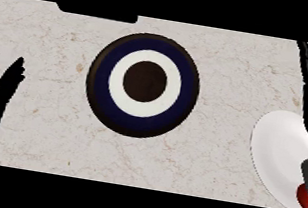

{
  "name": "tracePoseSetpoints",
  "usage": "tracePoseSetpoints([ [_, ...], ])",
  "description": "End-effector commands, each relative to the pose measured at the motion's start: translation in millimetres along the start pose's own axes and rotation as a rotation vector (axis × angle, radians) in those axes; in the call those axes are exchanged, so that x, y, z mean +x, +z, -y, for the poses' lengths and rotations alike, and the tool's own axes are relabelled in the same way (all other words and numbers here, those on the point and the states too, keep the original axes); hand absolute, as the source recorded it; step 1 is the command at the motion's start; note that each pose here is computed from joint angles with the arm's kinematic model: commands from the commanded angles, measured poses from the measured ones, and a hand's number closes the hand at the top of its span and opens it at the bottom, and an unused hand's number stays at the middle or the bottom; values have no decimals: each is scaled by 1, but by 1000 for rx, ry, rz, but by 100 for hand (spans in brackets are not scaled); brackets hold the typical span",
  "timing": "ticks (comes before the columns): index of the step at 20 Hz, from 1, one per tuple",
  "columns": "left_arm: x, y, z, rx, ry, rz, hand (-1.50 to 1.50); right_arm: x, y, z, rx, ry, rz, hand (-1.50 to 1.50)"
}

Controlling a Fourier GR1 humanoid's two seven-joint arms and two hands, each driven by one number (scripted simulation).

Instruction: Pick the tomato from the plate and place it in the plate

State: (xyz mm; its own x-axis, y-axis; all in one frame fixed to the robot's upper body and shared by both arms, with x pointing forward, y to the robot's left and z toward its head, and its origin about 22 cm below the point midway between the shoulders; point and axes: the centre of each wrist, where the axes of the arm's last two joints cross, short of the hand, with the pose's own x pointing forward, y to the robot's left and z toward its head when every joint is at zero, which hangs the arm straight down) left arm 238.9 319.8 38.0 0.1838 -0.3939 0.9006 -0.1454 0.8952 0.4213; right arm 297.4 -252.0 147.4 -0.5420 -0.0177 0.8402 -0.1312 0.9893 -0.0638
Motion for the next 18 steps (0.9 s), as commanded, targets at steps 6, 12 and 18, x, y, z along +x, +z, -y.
tracePoseSetpoints([
  [6,-35,22,48,-79,274,-233,0,-24,85,153,-410,-68,-364,150],
  [12,-32,32,86,-212,382,-236,0,-22,192,235,-759,203,-595,-150],
  [18,-27,18,88,-259,376,-209,0,4,260,289,-697,150,-576,-150],
])
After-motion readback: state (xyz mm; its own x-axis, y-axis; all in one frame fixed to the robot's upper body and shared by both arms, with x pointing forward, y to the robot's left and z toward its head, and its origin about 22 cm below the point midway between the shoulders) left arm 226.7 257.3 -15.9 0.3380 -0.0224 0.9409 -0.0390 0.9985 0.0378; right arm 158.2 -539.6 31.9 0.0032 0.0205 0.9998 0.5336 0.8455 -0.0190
